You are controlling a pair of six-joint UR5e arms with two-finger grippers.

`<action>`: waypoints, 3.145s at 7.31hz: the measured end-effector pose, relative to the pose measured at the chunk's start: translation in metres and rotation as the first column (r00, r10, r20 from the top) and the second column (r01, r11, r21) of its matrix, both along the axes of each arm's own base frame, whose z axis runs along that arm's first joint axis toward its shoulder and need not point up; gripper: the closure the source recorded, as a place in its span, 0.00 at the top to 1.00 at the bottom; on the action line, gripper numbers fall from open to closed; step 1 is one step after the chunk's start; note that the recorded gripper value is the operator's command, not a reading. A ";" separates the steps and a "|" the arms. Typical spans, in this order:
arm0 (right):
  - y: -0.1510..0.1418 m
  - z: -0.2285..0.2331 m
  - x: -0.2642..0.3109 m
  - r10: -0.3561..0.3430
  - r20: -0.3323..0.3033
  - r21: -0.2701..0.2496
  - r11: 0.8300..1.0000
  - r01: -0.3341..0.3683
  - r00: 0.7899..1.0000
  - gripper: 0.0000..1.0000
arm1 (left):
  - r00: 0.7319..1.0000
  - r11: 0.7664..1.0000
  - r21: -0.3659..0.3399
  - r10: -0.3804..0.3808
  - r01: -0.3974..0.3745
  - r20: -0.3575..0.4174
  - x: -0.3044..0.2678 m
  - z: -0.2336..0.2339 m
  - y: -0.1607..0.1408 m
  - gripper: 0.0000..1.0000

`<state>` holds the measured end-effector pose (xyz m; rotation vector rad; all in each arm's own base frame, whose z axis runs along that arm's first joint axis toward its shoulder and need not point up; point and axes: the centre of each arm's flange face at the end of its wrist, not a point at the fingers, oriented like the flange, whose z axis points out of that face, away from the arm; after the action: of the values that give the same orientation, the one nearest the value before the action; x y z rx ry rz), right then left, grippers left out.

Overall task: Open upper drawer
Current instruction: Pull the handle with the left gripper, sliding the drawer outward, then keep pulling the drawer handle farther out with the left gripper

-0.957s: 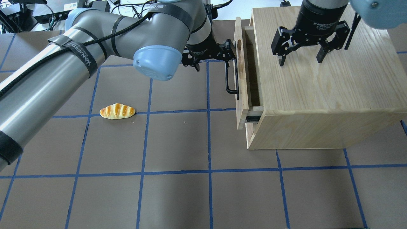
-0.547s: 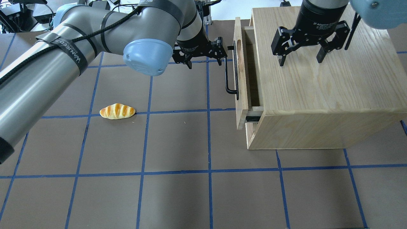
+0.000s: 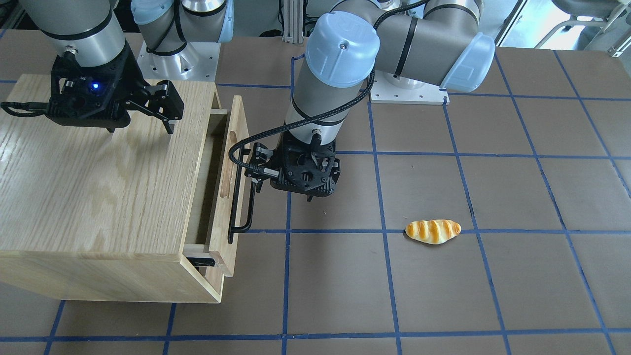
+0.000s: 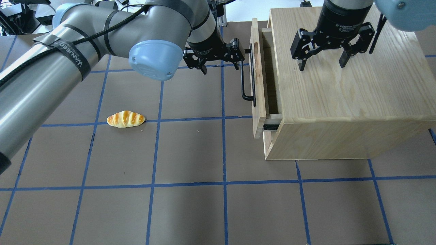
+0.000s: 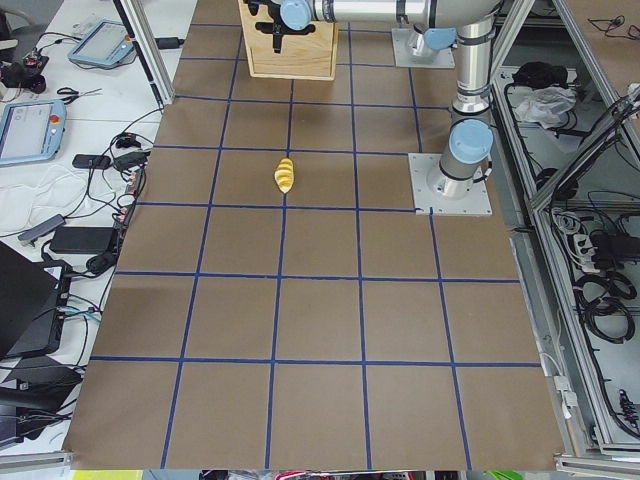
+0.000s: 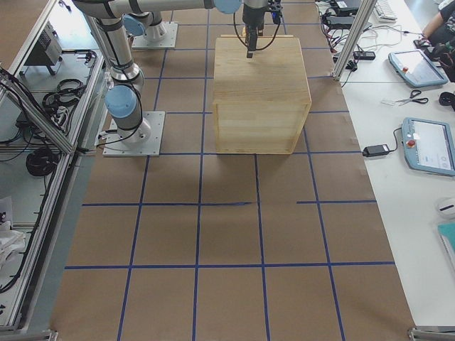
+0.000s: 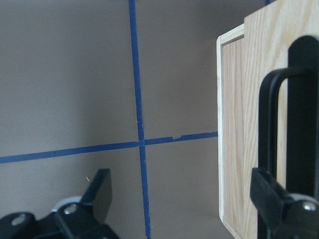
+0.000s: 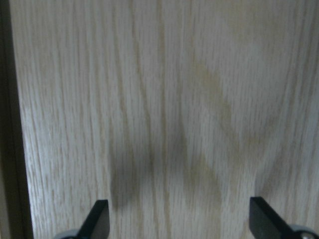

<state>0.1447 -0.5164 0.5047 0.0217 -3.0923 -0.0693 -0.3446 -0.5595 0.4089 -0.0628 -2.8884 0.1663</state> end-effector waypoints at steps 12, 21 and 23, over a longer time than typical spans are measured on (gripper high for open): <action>0.000 0.000 0.000 -0.001 0.000 0.000 1.000 0.001 1.000 1.00 | 0.998 1.000 0.012 -0.005 0.006 -0.057 -0.010 -0.013 -0.005 1.00; 0.000 0.000 0.000 -0.001 0.000 0.000 1.000 0.001 1.000 1.00 | 1.000 1.000 -0.008 -0.009 0.009 0.002 0.001 -0.018 -0.014 1.00; 0.000 0.000 0.000 -0.001 0.000 0.000 1.000 0.001 1.000 1.00 | 1.000 1.000 -0.016 -0.006 0.006 0.023 0.004 -0.018 -0.015 1.00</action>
<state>0.1448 -0.5165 0.5048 0.0199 -3.0923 -0.0687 -0.3405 -0.5747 0.3908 -0.0772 -2.9099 0.1883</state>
